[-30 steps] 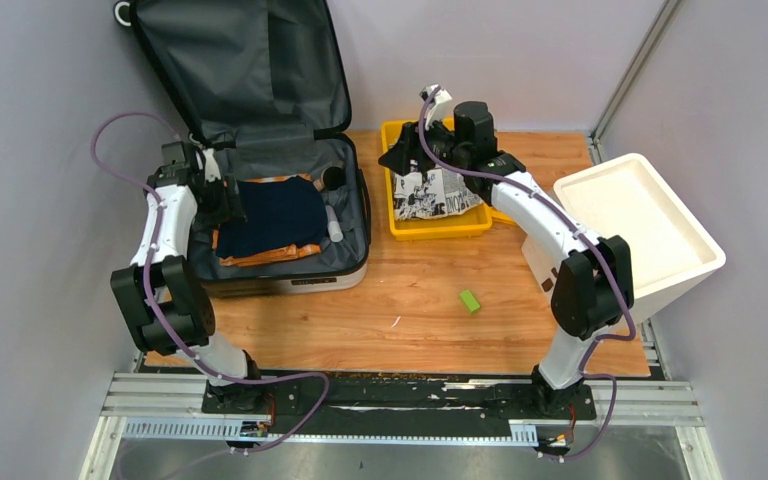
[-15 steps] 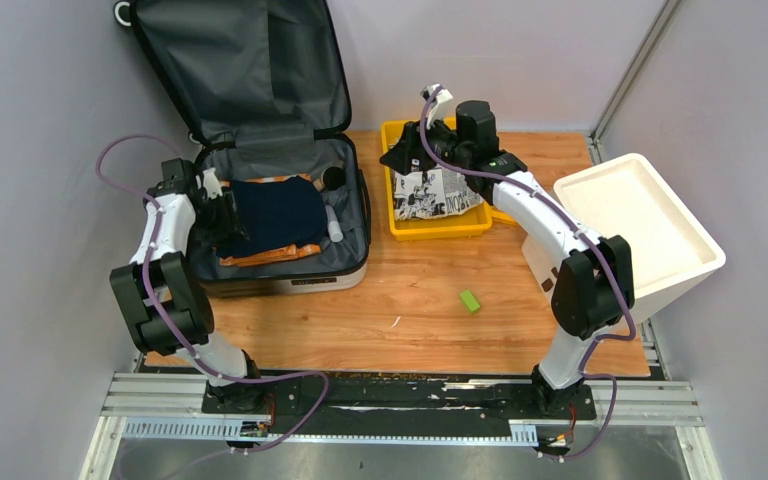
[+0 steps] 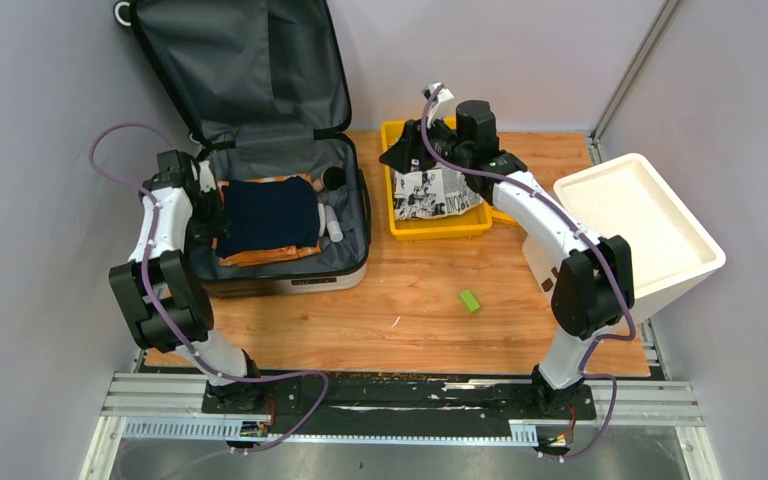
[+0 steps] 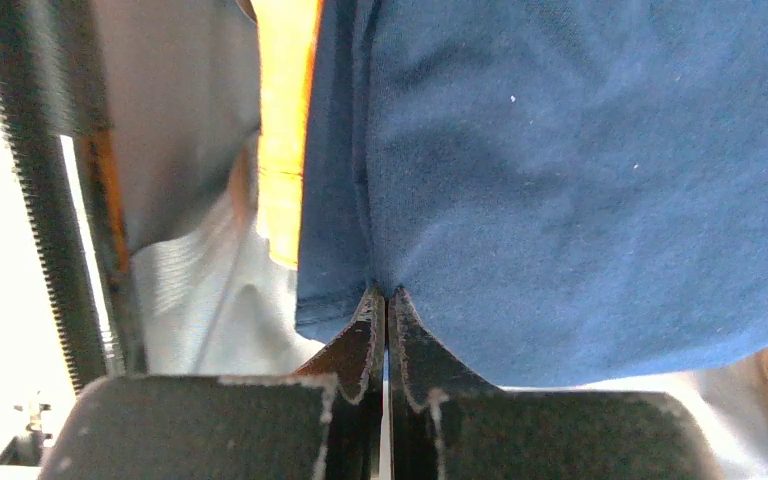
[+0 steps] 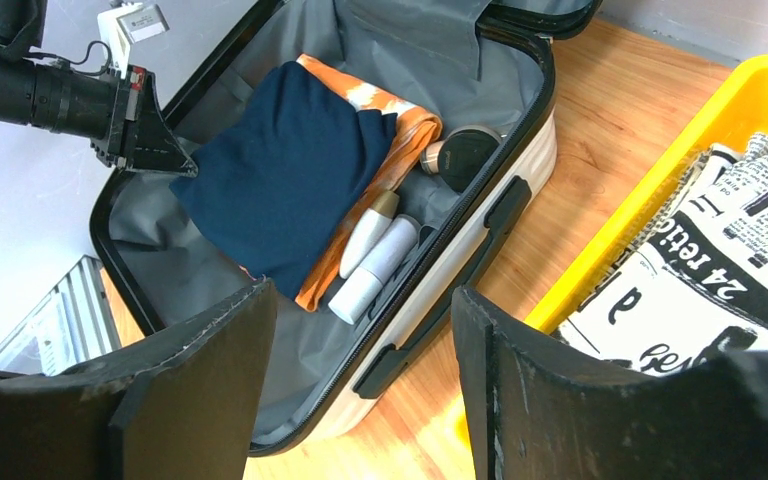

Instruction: Open, take out, and arrange the luggage

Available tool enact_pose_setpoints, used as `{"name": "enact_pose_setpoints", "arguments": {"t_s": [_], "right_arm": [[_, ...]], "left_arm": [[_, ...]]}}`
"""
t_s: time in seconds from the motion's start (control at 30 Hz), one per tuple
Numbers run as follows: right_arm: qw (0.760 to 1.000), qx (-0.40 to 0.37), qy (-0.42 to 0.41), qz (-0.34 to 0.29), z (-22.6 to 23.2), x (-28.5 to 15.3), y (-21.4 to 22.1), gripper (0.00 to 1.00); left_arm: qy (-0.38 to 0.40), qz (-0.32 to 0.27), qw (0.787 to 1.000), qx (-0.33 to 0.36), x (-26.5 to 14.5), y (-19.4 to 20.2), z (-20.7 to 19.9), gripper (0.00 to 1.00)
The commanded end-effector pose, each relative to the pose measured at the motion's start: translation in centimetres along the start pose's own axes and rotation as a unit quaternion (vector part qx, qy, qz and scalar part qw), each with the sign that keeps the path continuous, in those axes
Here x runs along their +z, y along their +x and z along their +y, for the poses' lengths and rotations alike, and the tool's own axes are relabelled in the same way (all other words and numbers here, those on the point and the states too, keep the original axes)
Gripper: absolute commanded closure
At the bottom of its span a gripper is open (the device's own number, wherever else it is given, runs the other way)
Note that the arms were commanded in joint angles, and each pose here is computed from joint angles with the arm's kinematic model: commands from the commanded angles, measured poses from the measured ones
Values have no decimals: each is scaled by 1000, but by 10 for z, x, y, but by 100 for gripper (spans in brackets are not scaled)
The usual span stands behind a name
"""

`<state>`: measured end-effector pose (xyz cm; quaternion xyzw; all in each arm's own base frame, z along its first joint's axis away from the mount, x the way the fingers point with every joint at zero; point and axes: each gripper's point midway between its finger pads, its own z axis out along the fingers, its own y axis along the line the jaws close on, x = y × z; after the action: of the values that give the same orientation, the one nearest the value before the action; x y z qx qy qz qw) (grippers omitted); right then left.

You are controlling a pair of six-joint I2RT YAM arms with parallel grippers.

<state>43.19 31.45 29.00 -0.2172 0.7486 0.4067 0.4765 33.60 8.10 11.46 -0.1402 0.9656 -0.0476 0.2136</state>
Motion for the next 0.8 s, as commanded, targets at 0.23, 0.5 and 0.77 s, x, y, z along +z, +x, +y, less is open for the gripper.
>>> {"name": "enact_pose_setpoints", "arguments": {"t_s": [0.23, 0.5, 0.77], "right_arm": [[997, 71, -30, -1, 36, 22, 0, 35], [975, 218, -31, 39, 53, 64, 30, 38], [975, 203, -49, 68, 82, 111, 60, 39]], "left_arm": [[-57, -22, 998, 18, -3, -32, 24, 95], [-74, 2, 997, 3, 4, -23, 30, 52], [-16, -100, 994, 31, -30, -72, 4, 26]]}}
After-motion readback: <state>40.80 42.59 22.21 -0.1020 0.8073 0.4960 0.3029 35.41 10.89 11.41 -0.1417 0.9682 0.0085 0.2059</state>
